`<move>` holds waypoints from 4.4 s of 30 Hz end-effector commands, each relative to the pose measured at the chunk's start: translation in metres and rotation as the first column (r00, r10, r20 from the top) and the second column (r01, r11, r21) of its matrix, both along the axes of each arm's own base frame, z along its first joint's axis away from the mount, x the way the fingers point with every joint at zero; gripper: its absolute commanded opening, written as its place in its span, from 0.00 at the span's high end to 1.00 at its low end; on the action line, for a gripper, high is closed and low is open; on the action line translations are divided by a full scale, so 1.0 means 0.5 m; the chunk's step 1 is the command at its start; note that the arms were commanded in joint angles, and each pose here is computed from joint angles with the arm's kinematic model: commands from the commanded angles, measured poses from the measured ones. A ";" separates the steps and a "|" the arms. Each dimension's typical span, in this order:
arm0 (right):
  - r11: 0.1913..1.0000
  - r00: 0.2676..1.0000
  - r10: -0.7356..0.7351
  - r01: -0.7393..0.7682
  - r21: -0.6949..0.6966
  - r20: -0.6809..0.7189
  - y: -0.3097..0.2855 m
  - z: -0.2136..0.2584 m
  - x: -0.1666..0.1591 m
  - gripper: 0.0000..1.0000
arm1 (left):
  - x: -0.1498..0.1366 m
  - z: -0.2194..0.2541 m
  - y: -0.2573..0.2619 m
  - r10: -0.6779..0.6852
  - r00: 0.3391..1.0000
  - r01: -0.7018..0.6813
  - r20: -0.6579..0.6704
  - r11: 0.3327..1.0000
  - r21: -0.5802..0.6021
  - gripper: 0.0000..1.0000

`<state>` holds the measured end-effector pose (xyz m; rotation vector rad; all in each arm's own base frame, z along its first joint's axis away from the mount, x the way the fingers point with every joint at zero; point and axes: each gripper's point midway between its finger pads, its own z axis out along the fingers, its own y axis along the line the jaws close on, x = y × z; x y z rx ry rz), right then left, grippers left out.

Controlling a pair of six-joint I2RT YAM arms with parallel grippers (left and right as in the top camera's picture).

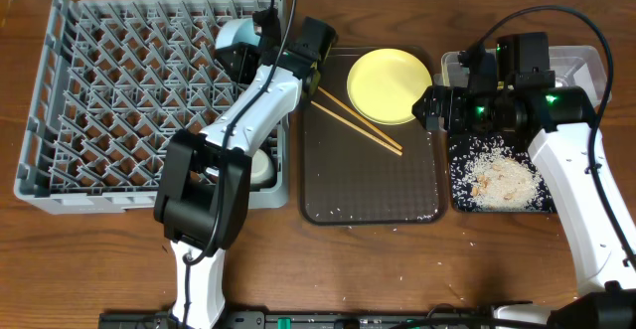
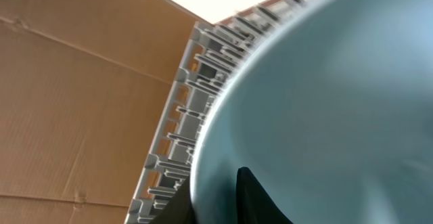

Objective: Sort waste into correct bins and load items into the dishwasher
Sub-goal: 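Release the blue bowl and move left gripper to the yellow plate, then grasp the edge of the yellow plate with the left gripper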

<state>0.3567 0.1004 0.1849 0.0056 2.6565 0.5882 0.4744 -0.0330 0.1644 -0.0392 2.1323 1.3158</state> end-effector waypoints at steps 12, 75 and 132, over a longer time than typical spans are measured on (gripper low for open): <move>1.000 1.000 -0.003 0.003 0.000 0.021 -0.002 0.015 -0.002 0.01 | -0.027 -0.093 -0.052 -0.091 0.981 0.065 -0.171 0.986 -0.152 0.86; 1.000 1.000 -0.003 0.003 0.000 0.021 -0.002 0.015 -0.002 0.01 | -0.041 -0.201 -0.496 -0.232 0.973 0.030 -0.011 0.175 -0.984 0.56; 1.000 1.000 -0.003 0.003 0.000 0.021 -0.002 0.015 -0.002 0.01 | -0.009 -0.289 -0.496 -0.179 0.983 0.071 0.026 0.248 -0.966 0.56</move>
